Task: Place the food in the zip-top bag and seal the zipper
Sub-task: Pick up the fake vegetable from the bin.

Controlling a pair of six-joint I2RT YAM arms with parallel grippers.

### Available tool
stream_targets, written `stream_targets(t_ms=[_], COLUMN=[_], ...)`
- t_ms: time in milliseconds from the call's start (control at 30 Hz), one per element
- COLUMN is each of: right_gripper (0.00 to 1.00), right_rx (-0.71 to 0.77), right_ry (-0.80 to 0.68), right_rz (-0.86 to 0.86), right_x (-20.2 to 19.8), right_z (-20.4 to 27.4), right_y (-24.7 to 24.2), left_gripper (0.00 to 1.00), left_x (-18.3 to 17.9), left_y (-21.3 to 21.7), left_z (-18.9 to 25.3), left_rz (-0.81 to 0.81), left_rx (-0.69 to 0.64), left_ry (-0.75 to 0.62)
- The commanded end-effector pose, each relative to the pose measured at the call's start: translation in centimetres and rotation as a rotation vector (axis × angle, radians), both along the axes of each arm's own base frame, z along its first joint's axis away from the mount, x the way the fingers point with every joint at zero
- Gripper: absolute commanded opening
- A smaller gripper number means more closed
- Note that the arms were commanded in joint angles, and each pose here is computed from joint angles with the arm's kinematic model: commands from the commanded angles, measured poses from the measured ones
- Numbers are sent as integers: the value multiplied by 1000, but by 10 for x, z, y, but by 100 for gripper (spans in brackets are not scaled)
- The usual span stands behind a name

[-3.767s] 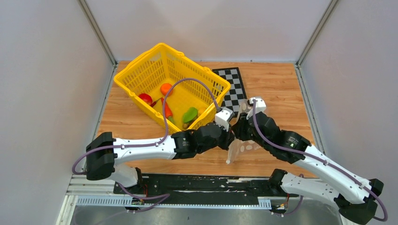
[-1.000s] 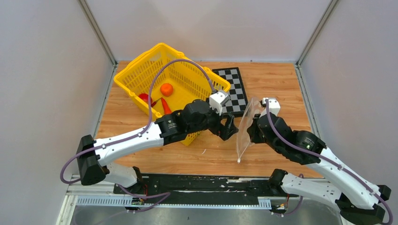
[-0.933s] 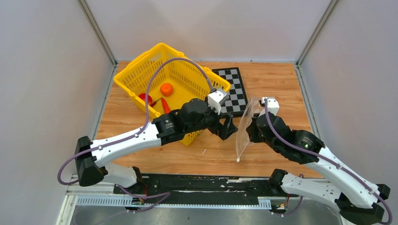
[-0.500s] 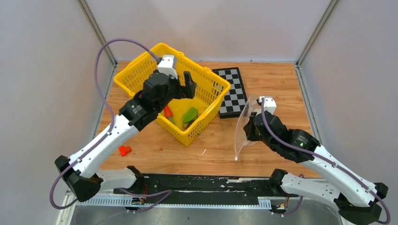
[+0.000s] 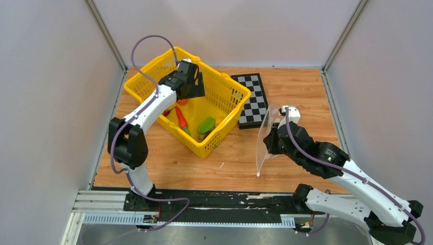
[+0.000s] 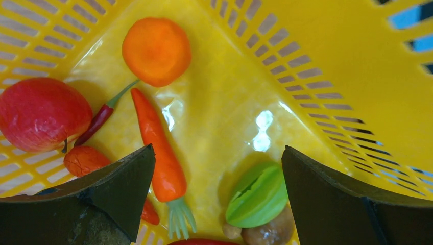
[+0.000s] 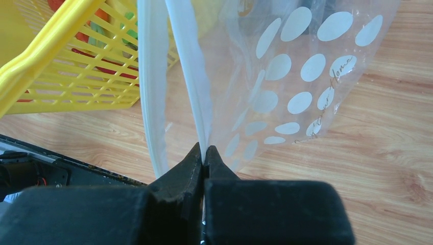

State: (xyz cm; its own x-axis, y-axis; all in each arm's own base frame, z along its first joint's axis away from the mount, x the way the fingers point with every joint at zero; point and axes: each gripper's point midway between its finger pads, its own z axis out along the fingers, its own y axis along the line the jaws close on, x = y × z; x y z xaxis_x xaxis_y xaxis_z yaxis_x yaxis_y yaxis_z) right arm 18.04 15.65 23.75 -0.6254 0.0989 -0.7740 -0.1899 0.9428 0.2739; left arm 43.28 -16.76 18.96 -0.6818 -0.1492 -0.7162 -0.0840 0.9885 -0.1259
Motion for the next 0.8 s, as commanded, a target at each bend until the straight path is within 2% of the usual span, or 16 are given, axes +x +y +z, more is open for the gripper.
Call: stream_targets(t_ms=[0, 233, 500, 767], right_gripper=[0, 0, 0, 0], right_rx=[26, 22, 19, 16], right_ry=[-41, -49, -55, -60], right_rz=[10, 13, 26, 22], right_x=[2, 1, 1, 0], right_z=[8, 8, 10, 11], right_y=[1, -3, -1, -5], left_gripper=[100, 100, 97, 89], left_x=[13, 15, 12, 2], left_y=[20, 52, 63, 71], left_z=[-2, -41, -100, -133], left_rz=[103, 179, 211, 215], left_rx=[10, 174, 214, 225], left_ry=[36, 151, 264, 345])
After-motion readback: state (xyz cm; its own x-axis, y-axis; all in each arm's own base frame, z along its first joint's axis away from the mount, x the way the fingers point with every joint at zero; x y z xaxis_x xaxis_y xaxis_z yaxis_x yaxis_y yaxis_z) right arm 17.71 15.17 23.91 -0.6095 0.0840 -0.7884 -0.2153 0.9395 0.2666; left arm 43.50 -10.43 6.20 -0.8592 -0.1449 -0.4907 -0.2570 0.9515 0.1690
